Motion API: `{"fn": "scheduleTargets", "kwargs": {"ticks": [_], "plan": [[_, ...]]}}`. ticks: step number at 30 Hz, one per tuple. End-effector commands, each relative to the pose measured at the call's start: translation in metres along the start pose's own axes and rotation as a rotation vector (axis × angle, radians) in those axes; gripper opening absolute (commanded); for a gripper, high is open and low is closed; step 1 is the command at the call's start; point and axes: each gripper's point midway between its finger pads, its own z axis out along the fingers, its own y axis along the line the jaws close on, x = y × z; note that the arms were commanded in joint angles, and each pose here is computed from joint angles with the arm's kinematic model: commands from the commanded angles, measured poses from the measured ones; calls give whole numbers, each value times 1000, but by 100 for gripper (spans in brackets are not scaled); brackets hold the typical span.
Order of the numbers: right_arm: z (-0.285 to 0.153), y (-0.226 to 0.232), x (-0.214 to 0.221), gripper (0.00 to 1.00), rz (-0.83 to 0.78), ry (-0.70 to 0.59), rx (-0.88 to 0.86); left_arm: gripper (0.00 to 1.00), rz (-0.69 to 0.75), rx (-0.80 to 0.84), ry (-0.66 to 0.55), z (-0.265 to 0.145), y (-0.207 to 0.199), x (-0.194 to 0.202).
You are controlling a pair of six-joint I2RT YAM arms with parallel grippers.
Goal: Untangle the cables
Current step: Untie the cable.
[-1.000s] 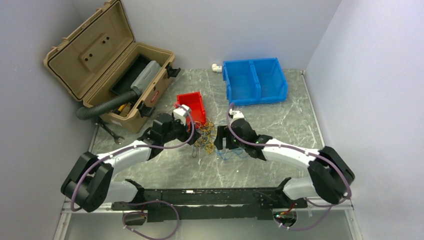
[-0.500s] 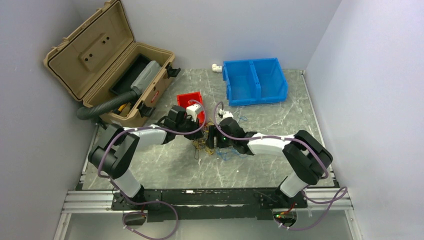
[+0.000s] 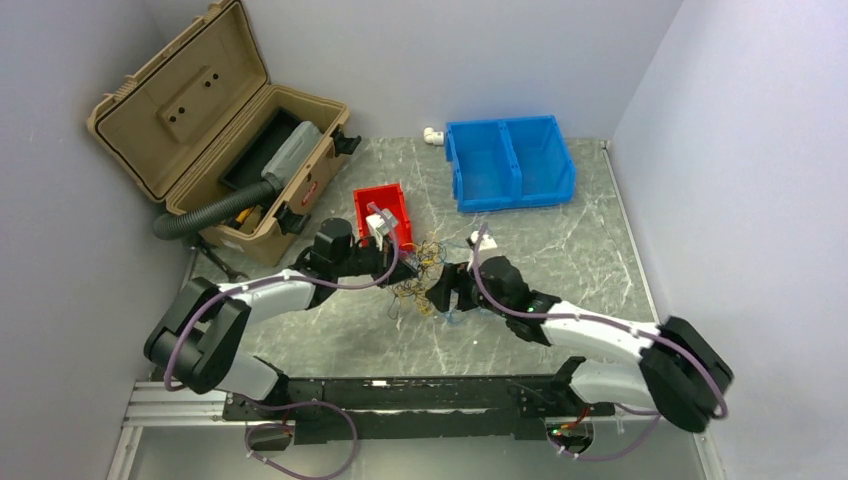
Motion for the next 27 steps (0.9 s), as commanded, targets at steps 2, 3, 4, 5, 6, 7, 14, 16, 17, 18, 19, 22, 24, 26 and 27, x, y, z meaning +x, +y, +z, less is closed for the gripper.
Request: {"fn": "scheduleTargets", "kwargs": {"ticks": [2,3,4,5,6,7,14,16,17,18,19,22,24,26,27], "plan": [[-36,10,-33,84,-61,-166,-50,0,114,208,-111,-8,-44,-30],[-41,11,-35,85,-70,-184,-56,0,121,234,-120,-9,-49,-32],[-46,11,-36,85,-78,-200,-68,0,138,264,-136,-10,-55,-35],[-52,16,-39,86,-85,-226,-100,0,141,287,-141,-12,-60,-35],[-56,22,-39,87,-95,-238,-143,0,149,307,-144,-13,-64,-35],[-59,27,-38,87,-103,-246,-186,0,157,324,-148,-15,-68,-35],[-66,58,-34,89,-147,-256,-396,0,223,441,-182,-28,-95,-36],[-68,68,-31,89,-169,-250,-462,0,240,469,-188,-31,-102,-36],[-70,74,-31,89,-178,-256,-499,0,245,482,-187,-32,-105,-35],[-73,80,-31,89,-185,-258,-536,0,249,494,-184,-33,-107,-34],[-76,85,-31,89,-192,-266,-568,0,253,505,-182,-33,-110,-34],[-75,94,-32,87,-214,-256,-614,0,261,536,-173,-32,-116,-32],[-69,94,-29,80,-214,-225,-612,0,270,543,-171,-32,-118,-31],[-69,98,-28,73,-213,-218,-641,0,272,541,-164,-30,-118,-30],[-72,102,-30,70,-212,-237,-664,0,272,538,-164,-30,-118,-30]]}}
